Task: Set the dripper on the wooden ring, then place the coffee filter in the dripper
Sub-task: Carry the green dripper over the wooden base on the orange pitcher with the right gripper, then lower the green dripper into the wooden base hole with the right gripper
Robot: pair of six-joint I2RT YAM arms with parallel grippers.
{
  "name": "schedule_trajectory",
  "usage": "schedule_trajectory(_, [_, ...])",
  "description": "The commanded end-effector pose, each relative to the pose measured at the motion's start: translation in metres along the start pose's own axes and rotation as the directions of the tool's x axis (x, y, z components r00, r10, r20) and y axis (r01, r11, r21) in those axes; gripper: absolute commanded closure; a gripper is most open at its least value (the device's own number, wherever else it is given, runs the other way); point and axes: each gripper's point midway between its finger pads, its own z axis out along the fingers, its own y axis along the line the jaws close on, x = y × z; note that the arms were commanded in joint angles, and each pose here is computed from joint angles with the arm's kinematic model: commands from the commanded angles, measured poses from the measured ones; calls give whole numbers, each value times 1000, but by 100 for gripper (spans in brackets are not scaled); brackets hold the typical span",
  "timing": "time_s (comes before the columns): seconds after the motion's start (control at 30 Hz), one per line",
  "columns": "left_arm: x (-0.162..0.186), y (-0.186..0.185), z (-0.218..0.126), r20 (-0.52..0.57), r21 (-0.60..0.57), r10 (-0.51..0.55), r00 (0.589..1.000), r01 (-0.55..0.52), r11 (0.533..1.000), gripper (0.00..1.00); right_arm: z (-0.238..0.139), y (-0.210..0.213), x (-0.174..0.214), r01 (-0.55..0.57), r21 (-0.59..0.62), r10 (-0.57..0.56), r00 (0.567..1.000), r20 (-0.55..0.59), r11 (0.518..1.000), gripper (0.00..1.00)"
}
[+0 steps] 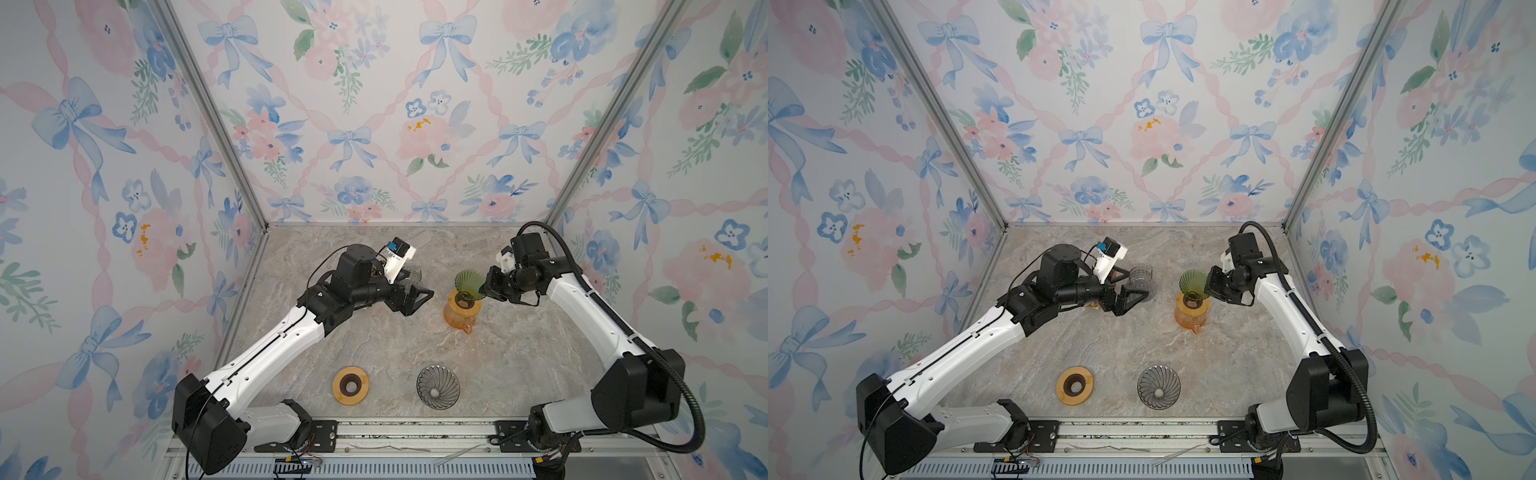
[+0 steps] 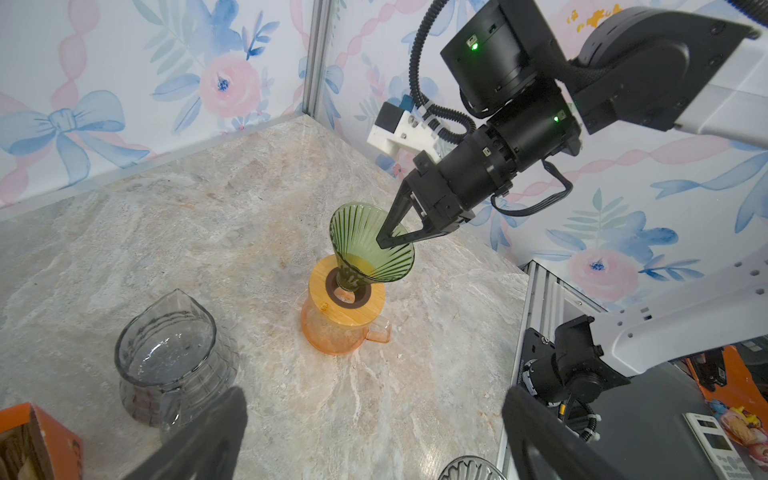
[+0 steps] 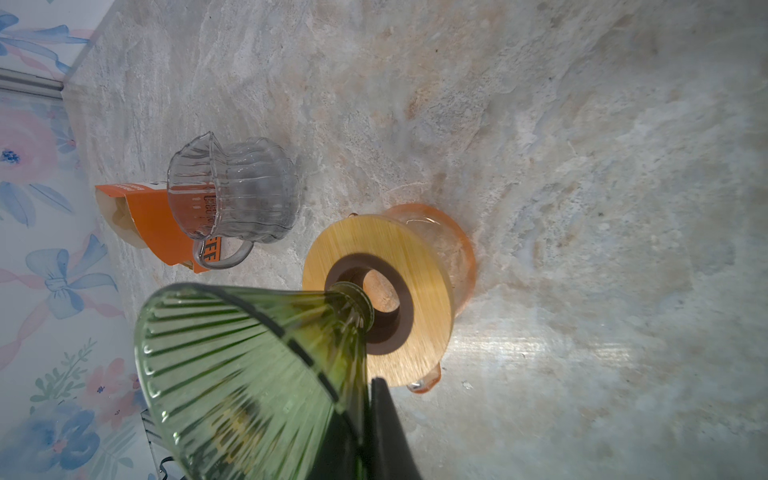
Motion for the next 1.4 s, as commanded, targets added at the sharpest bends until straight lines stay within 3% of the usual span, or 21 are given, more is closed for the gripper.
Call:
schedule_trajectory(0.0, [1,0,-5,3,1,16,1000,-16,1000,2,1,3,-7,16,-22,-16,1000,15,1000,91])
schedule_trajectory(1.37, [1,2,-6,3,5,9,1000,-9,1000,2,19,-24,5,4,80,-2,1000,-29,997,91])
